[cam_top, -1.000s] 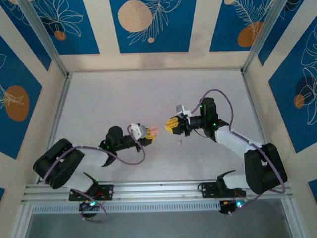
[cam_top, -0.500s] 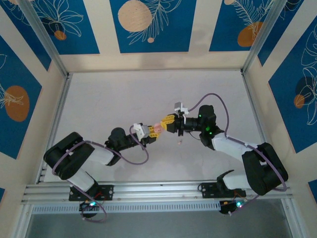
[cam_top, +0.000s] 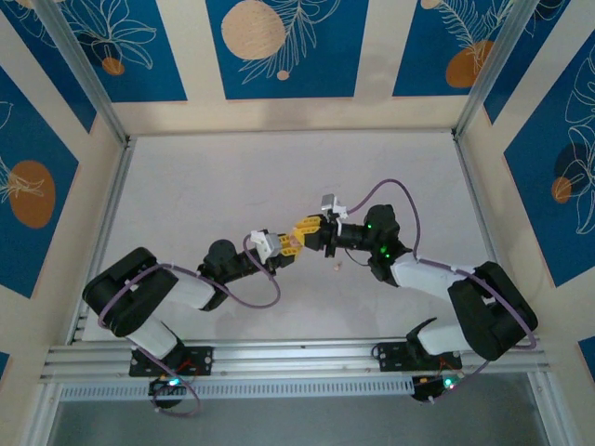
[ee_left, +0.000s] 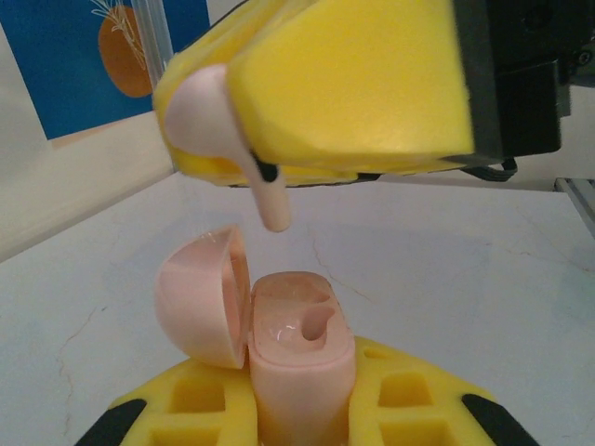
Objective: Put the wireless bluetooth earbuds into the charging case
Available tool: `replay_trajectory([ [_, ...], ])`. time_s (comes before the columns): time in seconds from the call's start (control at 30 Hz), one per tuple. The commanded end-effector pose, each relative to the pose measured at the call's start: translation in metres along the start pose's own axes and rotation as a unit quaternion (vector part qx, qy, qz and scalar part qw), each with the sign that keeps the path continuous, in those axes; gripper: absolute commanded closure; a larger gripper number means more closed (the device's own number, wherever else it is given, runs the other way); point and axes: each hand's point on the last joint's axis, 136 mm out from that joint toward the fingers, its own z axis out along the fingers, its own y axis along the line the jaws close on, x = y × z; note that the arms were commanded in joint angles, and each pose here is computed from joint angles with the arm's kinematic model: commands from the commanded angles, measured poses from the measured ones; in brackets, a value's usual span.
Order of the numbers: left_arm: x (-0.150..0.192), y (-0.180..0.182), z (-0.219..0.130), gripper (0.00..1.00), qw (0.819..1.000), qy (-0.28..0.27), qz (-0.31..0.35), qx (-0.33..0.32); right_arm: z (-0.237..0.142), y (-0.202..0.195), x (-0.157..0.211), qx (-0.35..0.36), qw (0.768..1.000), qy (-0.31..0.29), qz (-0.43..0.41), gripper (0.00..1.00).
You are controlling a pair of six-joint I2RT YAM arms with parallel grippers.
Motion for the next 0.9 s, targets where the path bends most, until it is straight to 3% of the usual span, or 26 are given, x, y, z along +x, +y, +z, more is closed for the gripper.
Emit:
replay_trajectory([
  [0.0,-0.028,-0.001,0.004,0.87,0.999,-0.043,0.008,0.003,0.002,-0.002,0.001,0.006,1.0,-0.011,-0.001,0.83],
  [0.87,-0.043,0.011,0.002,0.87,0.998,-0.061,0.005,-0.032,0.002,0.006,0.017,-0.004,1.0,-0.005,0.028,0.83],
])
